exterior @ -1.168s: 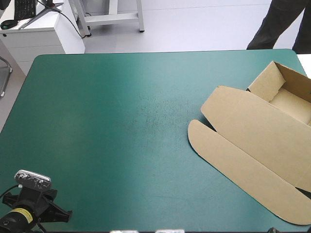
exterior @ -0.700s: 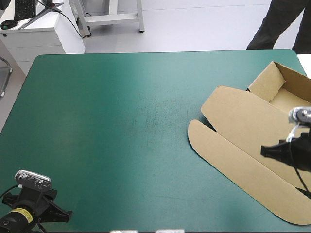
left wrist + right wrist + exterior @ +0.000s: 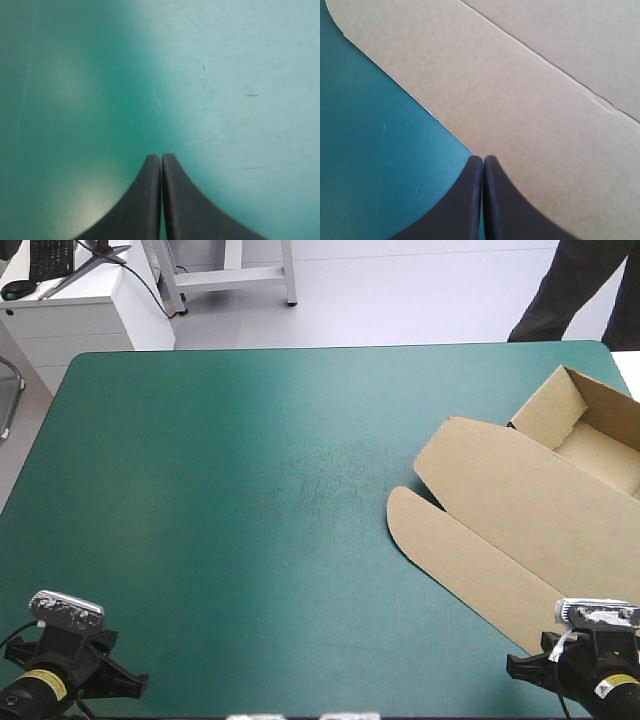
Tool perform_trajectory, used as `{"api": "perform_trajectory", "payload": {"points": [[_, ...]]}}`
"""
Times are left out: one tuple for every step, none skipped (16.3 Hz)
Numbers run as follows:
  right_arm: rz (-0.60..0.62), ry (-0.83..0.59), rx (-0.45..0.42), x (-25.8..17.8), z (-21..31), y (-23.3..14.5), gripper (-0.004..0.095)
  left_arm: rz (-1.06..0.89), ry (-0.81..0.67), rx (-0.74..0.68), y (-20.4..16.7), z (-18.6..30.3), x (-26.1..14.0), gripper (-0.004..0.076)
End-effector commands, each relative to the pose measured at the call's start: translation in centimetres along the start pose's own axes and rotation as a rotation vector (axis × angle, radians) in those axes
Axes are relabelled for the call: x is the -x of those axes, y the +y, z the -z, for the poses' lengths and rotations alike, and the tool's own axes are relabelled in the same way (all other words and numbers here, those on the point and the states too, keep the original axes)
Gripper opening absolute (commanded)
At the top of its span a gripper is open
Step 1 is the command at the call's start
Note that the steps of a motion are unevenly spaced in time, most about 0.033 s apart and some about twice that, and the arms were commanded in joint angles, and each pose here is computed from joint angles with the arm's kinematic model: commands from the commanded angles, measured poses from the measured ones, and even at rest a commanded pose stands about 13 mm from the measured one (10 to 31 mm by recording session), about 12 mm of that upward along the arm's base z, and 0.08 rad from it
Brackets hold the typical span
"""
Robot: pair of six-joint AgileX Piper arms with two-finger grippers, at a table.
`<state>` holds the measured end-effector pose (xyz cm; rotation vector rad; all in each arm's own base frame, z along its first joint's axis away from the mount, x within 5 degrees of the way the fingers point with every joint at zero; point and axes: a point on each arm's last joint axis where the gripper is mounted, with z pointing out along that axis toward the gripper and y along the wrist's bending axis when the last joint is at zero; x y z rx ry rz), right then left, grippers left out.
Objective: Fold the box
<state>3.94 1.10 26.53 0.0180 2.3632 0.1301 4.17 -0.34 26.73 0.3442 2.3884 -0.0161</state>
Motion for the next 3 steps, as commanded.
{"api": "perform_trajectory", "payload": {"points": [[0.009, -0.094, 0.006, 1.05, 0.55, 0.12, -0.0015, 0.006, -0.059, -0.004, 0.02, 0.4, 1.0, -0.001], [0.009, -0.094, 0.006, 1.05, 0.55, 0.12, -0.0015, 0.006, -0.059, -0.004, 0.02, 0.4, 1.0, -0.001], [0.009, -0.094, 0.006, 1.05, 0.55, 0.12, -0.0015, 0.006, -0.059, -0.004, 0.02, 0.4, 1.0, -0.001]]}}
